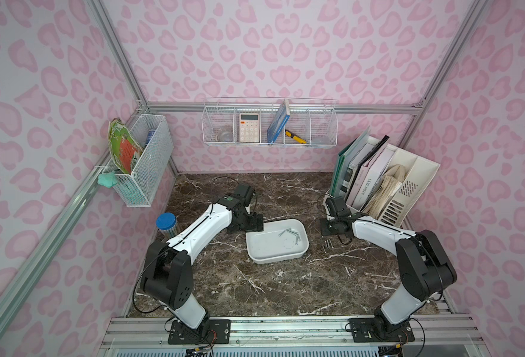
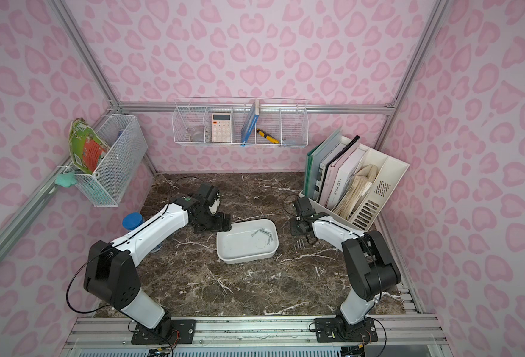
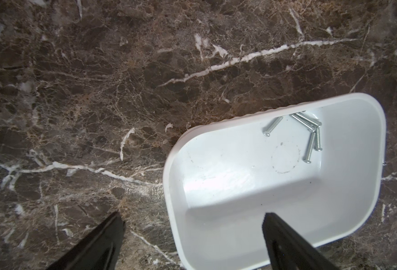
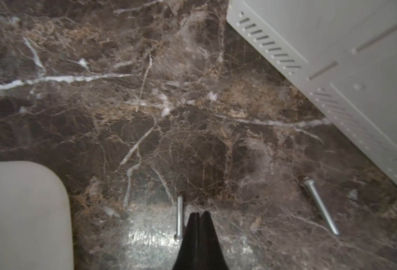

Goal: Take out the screws from the storage box
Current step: Place the screw at the center of the board.

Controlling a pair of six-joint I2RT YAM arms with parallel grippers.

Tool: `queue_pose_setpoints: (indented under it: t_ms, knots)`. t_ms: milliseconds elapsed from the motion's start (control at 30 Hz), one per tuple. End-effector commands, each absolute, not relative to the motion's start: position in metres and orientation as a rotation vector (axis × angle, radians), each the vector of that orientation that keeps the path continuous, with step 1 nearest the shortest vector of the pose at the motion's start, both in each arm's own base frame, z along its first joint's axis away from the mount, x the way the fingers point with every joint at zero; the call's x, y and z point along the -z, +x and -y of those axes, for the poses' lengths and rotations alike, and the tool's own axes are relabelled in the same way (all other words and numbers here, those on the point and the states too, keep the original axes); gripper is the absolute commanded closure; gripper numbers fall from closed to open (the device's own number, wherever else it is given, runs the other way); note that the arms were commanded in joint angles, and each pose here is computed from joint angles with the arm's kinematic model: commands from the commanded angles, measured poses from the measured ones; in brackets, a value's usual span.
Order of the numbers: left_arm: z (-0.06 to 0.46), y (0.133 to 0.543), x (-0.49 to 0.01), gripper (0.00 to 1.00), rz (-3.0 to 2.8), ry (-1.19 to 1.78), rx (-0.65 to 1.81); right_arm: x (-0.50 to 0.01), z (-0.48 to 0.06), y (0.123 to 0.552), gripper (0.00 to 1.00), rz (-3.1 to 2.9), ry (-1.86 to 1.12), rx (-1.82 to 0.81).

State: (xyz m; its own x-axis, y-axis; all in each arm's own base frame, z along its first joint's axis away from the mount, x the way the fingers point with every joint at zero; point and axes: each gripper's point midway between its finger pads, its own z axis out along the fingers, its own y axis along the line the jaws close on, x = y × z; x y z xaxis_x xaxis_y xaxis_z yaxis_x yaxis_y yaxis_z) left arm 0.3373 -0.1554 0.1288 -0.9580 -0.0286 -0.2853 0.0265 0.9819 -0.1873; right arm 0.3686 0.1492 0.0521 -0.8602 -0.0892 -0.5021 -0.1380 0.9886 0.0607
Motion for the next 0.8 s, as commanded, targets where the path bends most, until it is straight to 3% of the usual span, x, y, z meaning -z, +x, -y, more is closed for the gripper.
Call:
queue_pose_setpoints:
  t_ms: [0,500,767]
  knots:
    - [0.158,0.337,-0.128,0.03,-2.837,0.016,0.29,-0.054,-0.148,0.374,0.96,-2.584,-0.169,-0.13]
    - [0.162,0.336,-0.131,0.03,-2.828,0.035,0.326,-0.113,-0.152,0.373,0.73,-2.446,-0.183,-0.236]
    - [0.167,0.336,-0.138,0.01,-2.781,0.056,0.377,-0.157,-0.229,0.36,0.66,-2.342,-0.408,-0.477]
